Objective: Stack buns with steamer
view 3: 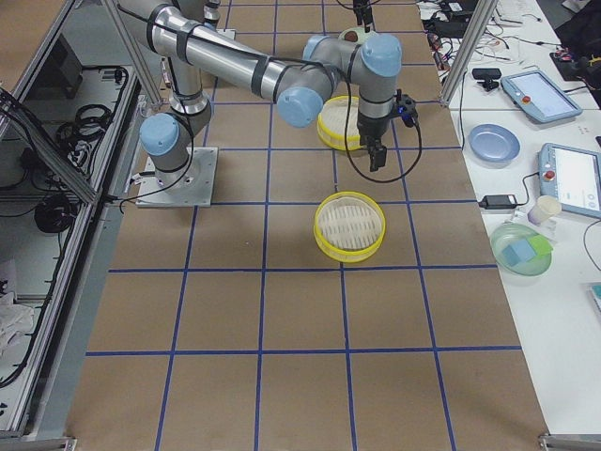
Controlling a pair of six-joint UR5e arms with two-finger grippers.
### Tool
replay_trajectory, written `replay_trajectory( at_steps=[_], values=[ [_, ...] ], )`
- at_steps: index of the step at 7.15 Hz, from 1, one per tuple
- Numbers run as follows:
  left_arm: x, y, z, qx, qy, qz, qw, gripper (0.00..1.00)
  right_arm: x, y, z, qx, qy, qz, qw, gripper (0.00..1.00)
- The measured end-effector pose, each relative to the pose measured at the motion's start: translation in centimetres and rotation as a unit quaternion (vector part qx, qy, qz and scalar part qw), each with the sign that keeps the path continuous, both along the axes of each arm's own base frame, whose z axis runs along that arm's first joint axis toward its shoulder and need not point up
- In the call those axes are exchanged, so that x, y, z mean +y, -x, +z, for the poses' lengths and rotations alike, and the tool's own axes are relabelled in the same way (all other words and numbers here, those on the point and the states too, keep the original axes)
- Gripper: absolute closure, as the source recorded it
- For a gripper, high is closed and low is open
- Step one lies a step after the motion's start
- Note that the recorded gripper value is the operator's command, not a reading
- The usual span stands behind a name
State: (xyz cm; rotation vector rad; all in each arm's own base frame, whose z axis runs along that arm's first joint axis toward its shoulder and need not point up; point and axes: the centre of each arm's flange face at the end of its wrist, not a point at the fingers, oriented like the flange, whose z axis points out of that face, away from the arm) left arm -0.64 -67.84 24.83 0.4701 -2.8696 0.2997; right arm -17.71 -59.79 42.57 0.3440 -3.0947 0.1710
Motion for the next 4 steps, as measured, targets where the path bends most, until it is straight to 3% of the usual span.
replay_trajectory(
  at_steps=[1, 2, 3, 4],
  values=[
    [-0.5, 0.4, -1.3, 0.018, 0.0, 0.011, 0.9998, 0.1, -1.3, 2.9, -3.0, 0.007, 0.005, 0.018, 0.9998, 0.01],
    [-0.8, 0.8, -2.8, 0.028, -0.006, 0.015, 0.9995, 0.21, -2.6, 5.6, -6.7, 0.01, 0.006, 0.035, 0.9993, 0.03],
    [-1.0, 1.1, -4.1, 0.032, -0.013, 0.015, 0.9993, 0.5, -3.4, 8.1, -10.6, 0.01, 0.004, 0.055, 0.9984, 0.04],
    [-1.0, 1.2, -4.9, 0.033, -0.018, 0.012, 0.9992, 0.99, -3.8, 10.2, -14.2, 0.009, 0.004, 0.068, 0.9976, 0.04]
  ],
)
